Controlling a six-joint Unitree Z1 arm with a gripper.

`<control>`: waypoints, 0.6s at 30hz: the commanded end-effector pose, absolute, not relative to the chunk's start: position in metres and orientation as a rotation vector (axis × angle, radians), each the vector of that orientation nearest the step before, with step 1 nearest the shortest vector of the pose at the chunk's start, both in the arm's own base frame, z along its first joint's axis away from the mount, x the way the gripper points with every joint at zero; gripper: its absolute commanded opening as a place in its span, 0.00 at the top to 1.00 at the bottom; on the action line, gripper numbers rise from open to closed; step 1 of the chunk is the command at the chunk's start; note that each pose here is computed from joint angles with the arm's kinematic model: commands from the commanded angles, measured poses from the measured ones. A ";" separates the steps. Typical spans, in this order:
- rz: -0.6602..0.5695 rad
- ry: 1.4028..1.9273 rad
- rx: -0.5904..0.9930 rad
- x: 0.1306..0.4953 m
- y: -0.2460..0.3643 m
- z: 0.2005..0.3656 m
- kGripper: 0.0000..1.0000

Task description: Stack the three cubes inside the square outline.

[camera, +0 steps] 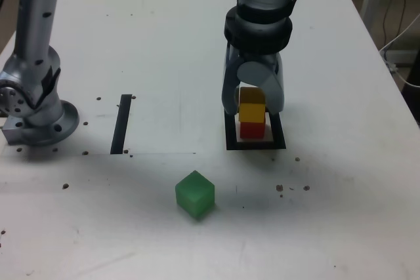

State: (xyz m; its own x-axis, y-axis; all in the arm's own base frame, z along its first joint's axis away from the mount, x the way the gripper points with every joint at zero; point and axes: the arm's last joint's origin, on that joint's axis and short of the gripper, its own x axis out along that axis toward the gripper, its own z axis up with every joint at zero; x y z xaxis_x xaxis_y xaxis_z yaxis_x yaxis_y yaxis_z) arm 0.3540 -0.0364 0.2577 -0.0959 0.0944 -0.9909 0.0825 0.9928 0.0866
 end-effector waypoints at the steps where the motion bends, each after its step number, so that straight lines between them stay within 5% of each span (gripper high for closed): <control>1: 0.019 1.661 0.137 0.353 -0.035 0.260 0.04; 10: 0.030 1.646 0.146 0.349 -0.034 0.266 0.01; 18: -0.011 1.606 0.172 0.324 -0.046 0.289 0.00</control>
